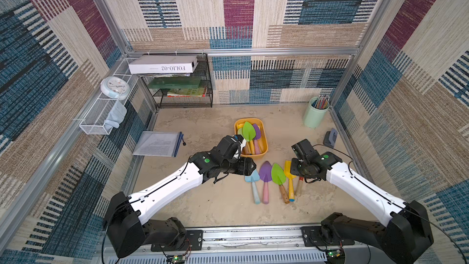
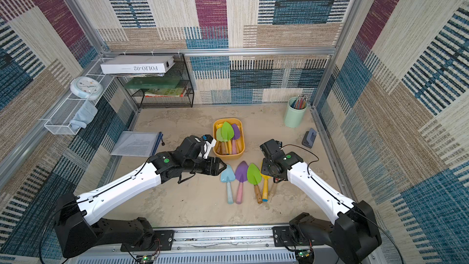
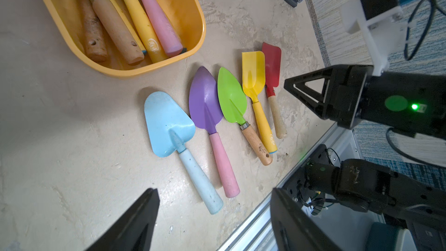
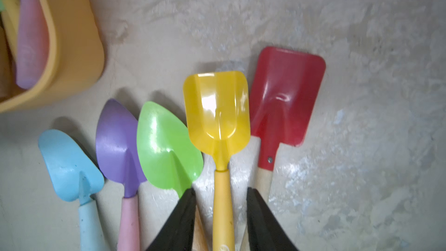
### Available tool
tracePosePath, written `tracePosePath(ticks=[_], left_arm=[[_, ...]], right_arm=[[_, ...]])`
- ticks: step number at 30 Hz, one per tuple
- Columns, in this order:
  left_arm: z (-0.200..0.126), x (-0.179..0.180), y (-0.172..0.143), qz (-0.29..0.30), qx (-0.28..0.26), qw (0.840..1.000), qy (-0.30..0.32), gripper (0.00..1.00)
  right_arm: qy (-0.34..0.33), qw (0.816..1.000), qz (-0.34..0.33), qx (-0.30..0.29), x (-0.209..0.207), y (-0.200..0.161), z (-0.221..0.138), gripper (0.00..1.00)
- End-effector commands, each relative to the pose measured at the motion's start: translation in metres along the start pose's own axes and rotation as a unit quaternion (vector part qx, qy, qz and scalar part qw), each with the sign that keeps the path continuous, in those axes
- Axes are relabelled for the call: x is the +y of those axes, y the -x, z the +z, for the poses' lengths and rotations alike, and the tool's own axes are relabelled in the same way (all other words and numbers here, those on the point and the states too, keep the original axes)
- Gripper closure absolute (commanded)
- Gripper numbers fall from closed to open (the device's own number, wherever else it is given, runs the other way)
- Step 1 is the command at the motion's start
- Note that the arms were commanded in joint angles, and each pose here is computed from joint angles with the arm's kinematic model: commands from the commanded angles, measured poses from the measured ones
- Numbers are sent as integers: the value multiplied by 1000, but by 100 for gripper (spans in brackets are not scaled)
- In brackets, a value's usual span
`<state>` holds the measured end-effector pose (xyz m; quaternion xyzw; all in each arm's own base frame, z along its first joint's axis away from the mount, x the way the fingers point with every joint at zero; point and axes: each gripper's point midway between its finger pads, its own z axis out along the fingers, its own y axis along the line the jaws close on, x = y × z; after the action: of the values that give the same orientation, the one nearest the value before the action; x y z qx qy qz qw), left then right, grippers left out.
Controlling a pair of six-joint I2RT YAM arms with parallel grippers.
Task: Put the shovel into the storage box
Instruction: Pick up the shovel from the center of the board.
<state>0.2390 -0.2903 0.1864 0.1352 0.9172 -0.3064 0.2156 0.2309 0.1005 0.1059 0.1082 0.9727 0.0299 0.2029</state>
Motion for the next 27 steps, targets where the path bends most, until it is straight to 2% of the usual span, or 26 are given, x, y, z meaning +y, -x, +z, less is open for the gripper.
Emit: tracePosePath(ticks=[1, 12, 27], left_arm=[[5, -11, 3, 15, 2, 999, -31, 23], [14, -11, -6, 27, 27, 999, -39, 23], [10, -6, -8, 31, 27, 999, -26, 24]], right_arm=[[-36, 998, 48, 29, -20, -30, -2, 62], [-66, 993, 83, 50, -42, -66, -2, 62], [-49, 995, 75, 51, -28, -67, 26, 56]])
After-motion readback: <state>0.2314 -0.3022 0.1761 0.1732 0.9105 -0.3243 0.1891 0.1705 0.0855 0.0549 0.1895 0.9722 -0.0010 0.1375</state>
